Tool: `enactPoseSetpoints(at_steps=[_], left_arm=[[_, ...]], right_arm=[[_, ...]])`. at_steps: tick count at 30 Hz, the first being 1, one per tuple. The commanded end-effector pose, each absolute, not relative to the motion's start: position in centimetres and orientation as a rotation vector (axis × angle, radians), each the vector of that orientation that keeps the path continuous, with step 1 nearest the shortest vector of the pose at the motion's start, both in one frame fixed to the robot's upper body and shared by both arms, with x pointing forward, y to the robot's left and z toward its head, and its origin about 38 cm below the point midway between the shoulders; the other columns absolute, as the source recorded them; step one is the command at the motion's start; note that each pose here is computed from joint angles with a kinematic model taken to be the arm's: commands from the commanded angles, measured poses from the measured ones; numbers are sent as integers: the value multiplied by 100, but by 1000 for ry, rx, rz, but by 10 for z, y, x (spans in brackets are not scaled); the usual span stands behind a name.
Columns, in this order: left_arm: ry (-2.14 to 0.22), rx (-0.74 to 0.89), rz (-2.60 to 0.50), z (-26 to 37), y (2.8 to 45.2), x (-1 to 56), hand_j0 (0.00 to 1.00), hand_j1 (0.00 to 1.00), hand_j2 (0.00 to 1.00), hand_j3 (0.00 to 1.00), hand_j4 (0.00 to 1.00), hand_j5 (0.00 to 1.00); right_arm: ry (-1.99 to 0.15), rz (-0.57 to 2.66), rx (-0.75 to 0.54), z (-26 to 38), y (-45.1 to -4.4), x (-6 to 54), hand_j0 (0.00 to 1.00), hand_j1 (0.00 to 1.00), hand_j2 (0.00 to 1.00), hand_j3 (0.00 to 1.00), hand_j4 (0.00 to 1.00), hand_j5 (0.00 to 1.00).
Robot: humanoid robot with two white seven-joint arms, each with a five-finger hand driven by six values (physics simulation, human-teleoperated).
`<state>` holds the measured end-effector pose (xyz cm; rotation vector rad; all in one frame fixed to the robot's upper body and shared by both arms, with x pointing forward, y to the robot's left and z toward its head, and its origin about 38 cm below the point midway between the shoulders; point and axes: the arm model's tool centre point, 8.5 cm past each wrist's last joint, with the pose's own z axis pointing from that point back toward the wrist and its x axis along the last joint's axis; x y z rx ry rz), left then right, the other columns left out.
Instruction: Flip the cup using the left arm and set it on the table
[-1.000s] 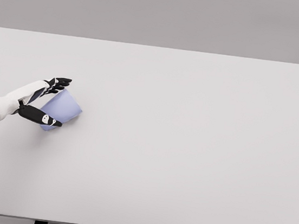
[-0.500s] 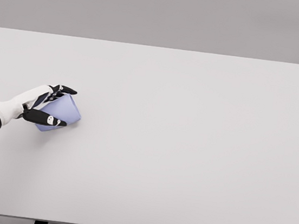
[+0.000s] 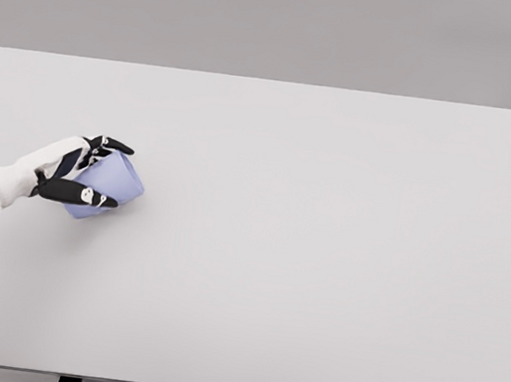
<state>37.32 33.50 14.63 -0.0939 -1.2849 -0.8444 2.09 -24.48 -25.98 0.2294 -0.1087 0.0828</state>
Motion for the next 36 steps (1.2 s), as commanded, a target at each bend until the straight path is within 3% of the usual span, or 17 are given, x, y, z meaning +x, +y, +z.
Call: enactPoseSetpoints(at_steps=[1, 8, 14, 23, 36], left_arm=[[-1333, -147, -845, 148, 338, 373, 67, 67, 67, 67, 67, 67], [-1383, -302, -833, 135, 359, 375, 67, 67, 67, 67, 67, 67], [-1443, -493, -846, 128, 349, 383, 67, 67, 67, 67, 67, 67], [-1640, -445, -421, 117, 368, 446, 67, 67, 67, 67, 67, 67], [-1725, -505, -409, 101, 329, 441, 67, 67, 67, 67, 67, 67]], right_arm=[[-109, 82, 229, -260, -245, 20, 100, 100, 100, 100, 100, 100], [-107, 83, 231, -260, -245, 20, 100, 100, 100, 100, 100, 100], [-108, 83, 231, -260, -245, 21, 100, 100, 100, 100, 100, 100], [-109, 82, 229, -260, -245, 20, 100, 100, 100, 100, 100, 100], [-107, 82, 231, -260, -245, 20, 100, 100, 100, 100, 100, 100]])
